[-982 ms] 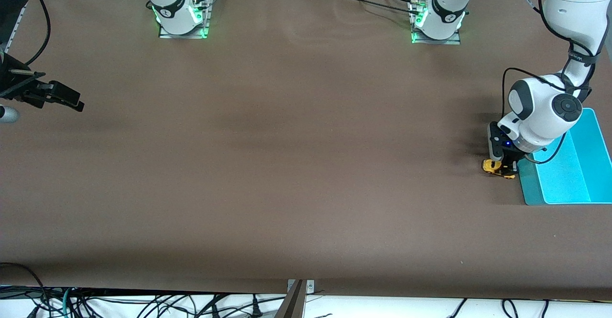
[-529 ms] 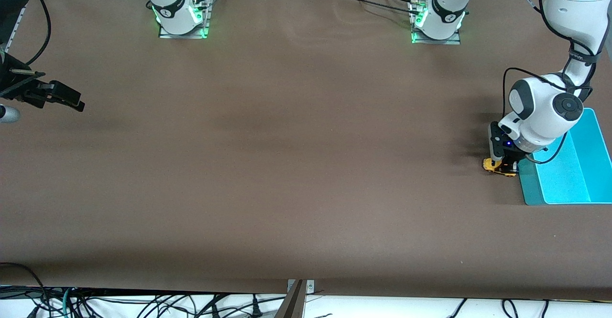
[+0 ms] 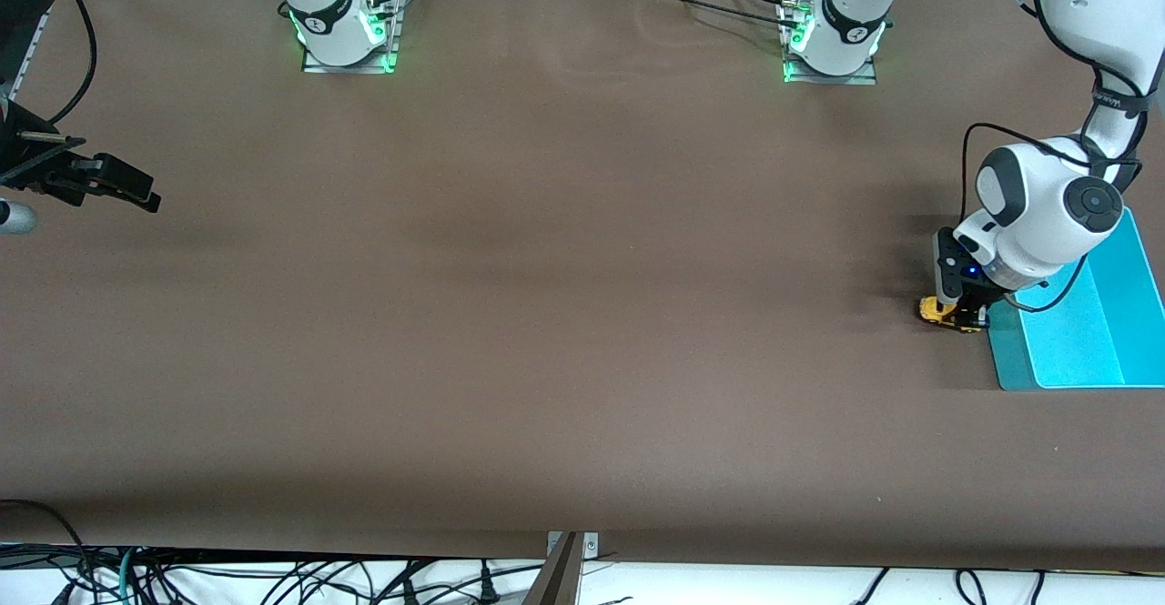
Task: Wind and store yellow beetle car
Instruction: 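Lift the car and carry it over the cyan bin with the left gripper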
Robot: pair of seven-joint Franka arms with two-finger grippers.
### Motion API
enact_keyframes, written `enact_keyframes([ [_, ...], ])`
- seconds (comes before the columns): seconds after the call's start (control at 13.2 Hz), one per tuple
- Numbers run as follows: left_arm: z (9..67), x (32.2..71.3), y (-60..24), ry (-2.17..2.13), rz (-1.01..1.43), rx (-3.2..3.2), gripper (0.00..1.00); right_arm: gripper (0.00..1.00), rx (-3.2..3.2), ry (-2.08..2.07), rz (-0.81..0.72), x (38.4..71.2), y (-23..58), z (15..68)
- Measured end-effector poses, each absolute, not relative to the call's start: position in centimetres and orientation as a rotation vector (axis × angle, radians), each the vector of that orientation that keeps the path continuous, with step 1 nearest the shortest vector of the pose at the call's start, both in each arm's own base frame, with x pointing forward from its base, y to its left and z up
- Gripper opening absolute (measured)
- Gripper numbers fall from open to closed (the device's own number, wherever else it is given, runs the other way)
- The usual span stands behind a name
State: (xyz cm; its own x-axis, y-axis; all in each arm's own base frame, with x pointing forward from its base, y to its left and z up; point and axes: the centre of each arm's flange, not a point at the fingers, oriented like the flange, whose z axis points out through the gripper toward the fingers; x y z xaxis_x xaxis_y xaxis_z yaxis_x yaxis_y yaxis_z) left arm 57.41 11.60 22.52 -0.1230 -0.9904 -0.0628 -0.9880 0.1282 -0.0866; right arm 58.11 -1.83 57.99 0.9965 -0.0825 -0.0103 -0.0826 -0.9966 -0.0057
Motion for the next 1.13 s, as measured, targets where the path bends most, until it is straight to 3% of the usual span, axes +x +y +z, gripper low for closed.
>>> enact_keyframes([
  [0.38, 28.0, 59.0, 10.8, 2.343, 0.027, -2.048, 0.42, 1.00, -3.132, 0.129, 0.017, 58.1, -1.8, 58.0],
  [0.76, 34.6, 59.6, 17.1, 2.345, 0.069, -2.093, 0.43, 1.00, -3.132, 0.128, 0.017, 58.1, -1.8, 58.0],
  [1.13, 35.1, 57.4, 24.9, 2.350, 0.064, -2.084, 0.43, 1.00, -3.132, 0.128, 0.017, 58.1, -1.8, 58.0],
])
